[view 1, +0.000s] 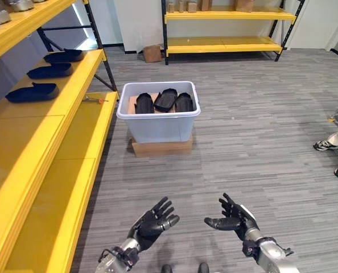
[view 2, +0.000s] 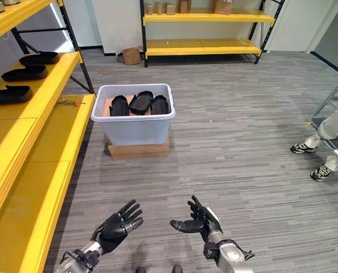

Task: Move parts from the plastic box to the shelf.

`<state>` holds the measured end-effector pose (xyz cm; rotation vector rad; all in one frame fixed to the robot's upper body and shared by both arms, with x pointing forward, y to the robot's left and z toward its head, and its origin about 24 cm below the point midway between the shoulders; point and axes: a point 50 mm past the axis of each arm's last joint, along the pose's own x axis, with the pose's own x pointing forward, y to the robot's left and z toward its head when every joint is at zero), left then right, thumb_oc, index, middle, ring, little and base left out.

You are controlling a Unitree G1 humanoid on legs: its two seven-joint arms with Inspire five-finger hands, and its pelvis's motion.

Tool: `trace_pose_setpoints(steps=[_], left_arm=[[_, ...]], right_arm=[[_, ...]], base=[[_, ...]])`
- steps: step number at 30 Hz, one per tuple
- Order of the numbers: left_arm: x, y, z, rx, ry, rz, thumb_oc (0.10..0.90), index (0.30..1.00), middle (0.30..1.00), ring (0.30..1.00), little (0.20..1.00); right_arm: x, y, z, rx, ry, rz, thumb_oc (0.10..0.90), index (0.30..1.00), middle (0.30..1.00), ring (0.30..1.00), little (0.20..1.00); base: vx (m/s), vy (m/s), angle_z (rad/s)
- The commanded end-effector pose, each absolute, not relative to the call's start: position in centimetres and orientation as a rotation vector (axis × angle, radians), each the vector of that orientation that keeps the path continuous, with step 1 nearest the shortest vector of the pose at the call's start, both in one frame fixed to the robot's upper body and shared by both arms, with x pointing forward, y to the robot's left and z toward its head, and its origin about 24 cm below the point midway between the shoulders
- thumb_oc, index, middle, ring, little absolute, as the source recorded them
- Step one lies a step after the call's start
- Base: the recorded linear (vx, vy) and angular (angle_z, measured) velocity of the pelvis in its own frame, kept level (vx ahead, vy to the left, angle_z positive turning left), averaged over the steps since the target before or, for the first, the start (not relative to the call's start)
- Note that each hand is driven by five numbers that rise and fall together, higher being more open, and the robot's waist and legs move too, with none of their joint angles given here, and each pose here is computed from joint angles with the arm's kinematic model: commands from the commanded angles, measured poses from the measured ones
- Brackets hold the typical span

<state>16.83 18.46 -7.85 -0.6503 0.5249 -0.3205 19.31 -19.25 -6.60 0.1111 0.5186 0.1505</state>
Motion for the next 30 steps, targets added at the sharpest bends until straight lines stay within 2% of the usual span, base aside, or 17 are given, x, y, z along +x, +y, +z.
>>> trace_pose_setpoints(steps=[1,14,16,18,25,30], left_arm=[[20.8,17.7,-4.1,-0.641,0.278,-0.443,0.900,1.000,1.000,1.000,1.000],[21.7,18.7,-3.0,-0.556,0.218,-0.377,0.900,1.000,1.000,1.000,1.000],[22.0,19.2,-2.8,-0.465,0.207,-0.353,0.900,1.000,1.000,1.000,1.000],[22.5,19.4,-2.2,-0.350,0.176,-0.355,0.900,1.000,1.000,1.000,1.000],[23.1,18.6,-1.6,-0.358,0.199,-0.422,0.900,1.000,1.000,1.000,1.000],[23.0,18.2,-1.6,-0.364,0.216,-0.434,0.900,1.000,1.000,1.000,1.000]], right_arm=[[22.6,-18.6,-2.6,0.068,0.267,0.197,0.900,1.000,1.000,1.000,1.000],[23.0,-18.7,-1.7,0.102,0.237,0.183,0.900,1.000,1.000,1.000,1.000],[23.1,-18.7,-1.6,0.110,0.230,0.163,0.900,1.000,1.000,1.000,1.000],[23.3,-18.9,-1.4,0.113,0.213,0.141,0.900,1.000,1.000,1.000,1.000],[23.6,-19.2,-0.6,0.087,0.147,0.089,0.900,1.000,1.000,1.000,1.000],[23.4,-19.5,-0.4,0.081,0.141,0.085,0.900,1.000,1.000,1.000,1.000]], base=[[0.01,0.035,0.00],[0.00,0.086,0.00],[-0.01,0.170,0.00],[-0.03,0.143,-0.04],[0.00,0.171,0.03],[0.16,-0.024,0.07]])
